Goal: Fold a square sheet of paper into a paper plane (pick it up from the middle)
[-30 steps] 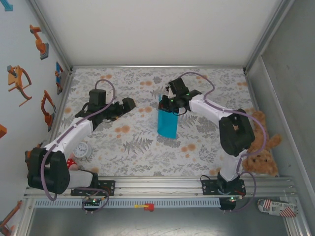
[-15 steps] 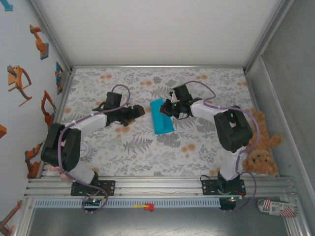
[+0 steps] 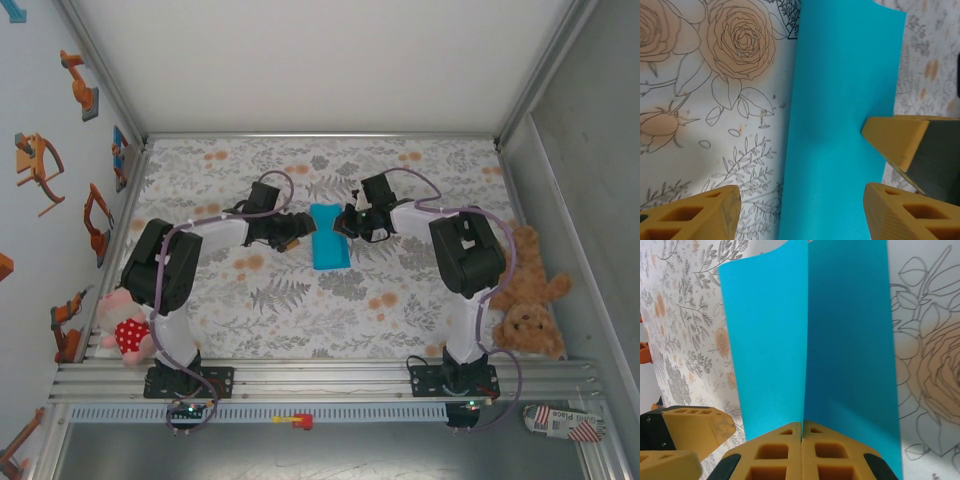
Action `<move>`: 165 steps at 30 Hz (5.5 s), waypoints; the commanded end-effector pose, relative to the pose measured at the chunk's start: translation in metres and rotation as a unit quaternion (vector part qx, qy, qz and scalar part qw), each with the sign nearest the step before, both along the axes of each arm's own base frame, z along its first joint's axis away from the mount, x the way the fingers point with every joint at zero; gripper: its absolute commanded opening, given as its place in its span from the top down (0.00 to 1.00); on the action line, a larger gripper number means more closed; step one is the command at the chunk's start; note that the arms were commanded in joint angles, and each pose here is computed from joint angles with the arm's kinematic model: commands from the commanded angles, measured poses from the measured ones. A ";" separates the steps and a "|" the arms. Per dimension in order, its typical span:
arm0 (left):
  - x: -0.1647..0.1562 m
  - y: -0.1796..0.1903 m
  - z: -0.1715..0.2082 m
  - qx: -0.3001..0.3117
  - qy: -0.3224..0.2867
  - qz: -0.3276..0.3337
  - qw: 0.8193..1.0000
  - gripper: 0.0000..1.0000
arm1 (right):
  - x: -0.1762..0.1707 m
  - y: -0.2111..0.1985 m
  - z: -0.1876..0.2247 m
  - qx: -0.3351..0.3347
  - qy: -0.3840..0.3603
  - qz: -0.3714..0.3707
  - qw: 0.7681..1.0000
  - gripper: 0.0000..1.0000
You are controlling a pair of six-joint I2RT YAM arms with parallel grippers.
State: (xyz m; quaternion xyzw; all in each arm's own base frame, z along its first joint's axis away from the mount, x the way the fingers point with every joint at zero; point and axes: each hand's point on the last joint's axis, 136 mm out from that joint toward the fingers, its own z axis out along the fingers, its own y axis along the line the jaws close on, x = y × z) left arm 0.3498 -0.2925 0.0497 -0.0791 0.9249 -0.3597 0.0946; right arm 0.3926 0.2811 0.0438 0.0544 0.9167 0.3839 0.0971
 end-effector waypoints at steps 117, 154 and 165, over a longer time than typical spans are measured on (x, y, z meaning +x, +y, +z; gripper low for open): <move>-0.055 0.015 -0.167 0.351 0.182 -0.052 0.917 0.46 | -0.011 -0.051 0.013 0.008 -0.020 -0.012 1.000 0.78; -0.057 0.012 -0.166 0.341 0.199 -0.040 0.918 0.45 | -0.029 -0.018 -0.025 0.007 0.032 0.057 0.998 0.95; -0.054 0.007 -0.156 0.329 0.193 -0.043 0.923 0.44 | -0.045 -0.038 -0.058 -0.056 0.072 0.052 0.994 0.97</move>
